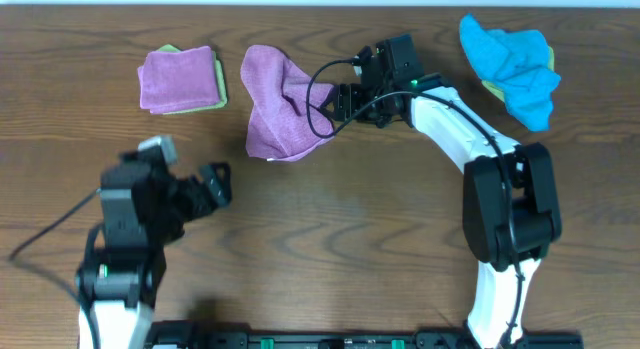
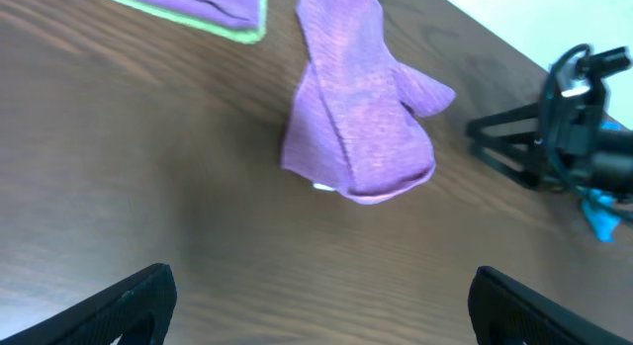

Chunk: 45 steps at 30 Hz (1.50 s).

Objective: Fold the cloth
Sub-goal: 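Reach the left gripper to the cloth's left edge and grasp it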

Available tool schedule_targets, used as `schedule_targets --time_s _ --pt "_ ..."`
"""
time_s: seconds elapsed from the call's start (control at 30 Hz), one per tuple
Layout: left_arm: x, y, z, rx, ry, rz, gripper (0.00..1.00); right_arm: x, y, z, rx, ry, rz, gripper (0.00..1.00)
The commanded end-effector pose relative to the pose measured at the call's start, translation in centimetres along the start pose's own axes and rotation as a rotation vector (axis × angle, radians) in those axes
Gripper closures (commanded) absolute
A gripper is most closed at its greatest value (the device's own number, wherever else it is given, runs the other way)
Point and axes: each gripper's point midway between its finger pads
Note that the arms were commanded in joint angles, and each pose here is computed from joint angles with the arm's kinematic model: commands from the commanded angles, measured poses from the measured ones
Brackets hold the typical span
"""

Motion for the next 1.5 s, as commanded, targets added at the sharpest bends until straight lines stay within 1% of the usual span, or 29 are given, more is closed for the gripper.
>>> schedule_targets --time_s 0.0,0.1,0.13,0.23,0.27,0.47,0.53,0.6,0.7,0.93,1.07,1.13,1.17,1.23,1.27,1.37,1.47 --pt "1.5 -1.6 0.3 -0.028 0.091 -0.070 0.05 1.2 -0.2 -0.6 0.054 0.023 0.013 0.29" --pt "3.4 -0.9 0.1 -0.121 0.132 -0.045 0.05 1.4 -0.2 -0.4 0.062 0.013 0.017 0.31" --pt "4.1 -1.0 0.1 -0.153 0.149 -0.059 0.05 1.6 -0.4 -0.4 0.064 0.014 0.017 0.31" --pt "5.9 -2.4 -0.6 -0.195 0.225 -0.160 0.05 2.4 -1.0 -0.8 0.094 0.029 0.014 0.32" --pt "6.7 -2.4 -0.9 -0.231 0.257 -0.175 0.05 2.8 -1.3 -1.0 0.102 0.035 0.012 0.32" --pt "10.5 -0.4 -3.5 -0.381 0.390 -0.113 0.05 3.8 -1.6 -1.4 0.133 0.054 0.035 0.35" --pt "11.5 0.2 -4.3 -0.400 0.421 -0.097 0.05 3.9 -1.6 -1.4 0.138 0.055 0.034 0.36" --pt "12.4 0.6 -4.5 -0.401 0.424 -0.095 0.04 3.9 -1.6 -1.4 0.138 0.053 0.035 0.39" --pt "13.5 0.8 -4.2 -0.405 0.410 -0.103 0.05 3.9 -1.4 -1.4 0.135 0.053 0.036 0.39" --pt "15.2 1.4 -4.2 -0.467 0.405 -0.095 0.04 4.6 -1.0 -1.7 0.130 0.056 0.044 0.41" --pt "15.7 1.5 -3.9 -0.461 0.390 -0.102 0.05 5.6 -1.2 -2.2 0.157 0.074 0.055 0.48" --pt "16.1 1.5 -3.6 -0.454 0.374 -0.112 0.05 6.0 -1.2 -2.4 0.155 0.081 0.065 0.57" --pt "16.3 1.5 -3.5 -0.460 0.369 -0.113 0.05 6.0 -1.1 -2.3 0.152 0.078 0.066 0.66" --pt "16.7 1.5 -3.2 -0.476 0.357 -0.118 0.04 6.0 -0.9 -2.0 0.138 0.065 0.074 0.94" --pt "16.9 1.5 -3.0 -0.483 0.350 -0.122 0.05 6.0 -0.8 -1.9 0.134 0.060 0.077 0.99" --pt "17.5 1.5 -2.8 -0.482 0.332 -0.123 0.05 5.7 -0.5 -1.7 0.128 0.060 0.090 0.99" --pt "18.4 1.7 -3.7 -0.471 0.345 -0.099 0.05 4.9 0.4 -1.7 0.096 0.064 0.118 0.99"
Point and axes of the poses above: each gripper's point midway between its finger pads, its own x axis out along the fingers, its own y axis along the line the jaws close on, z = x × y, and after that the axes turned 2 degrees about x, right-handed
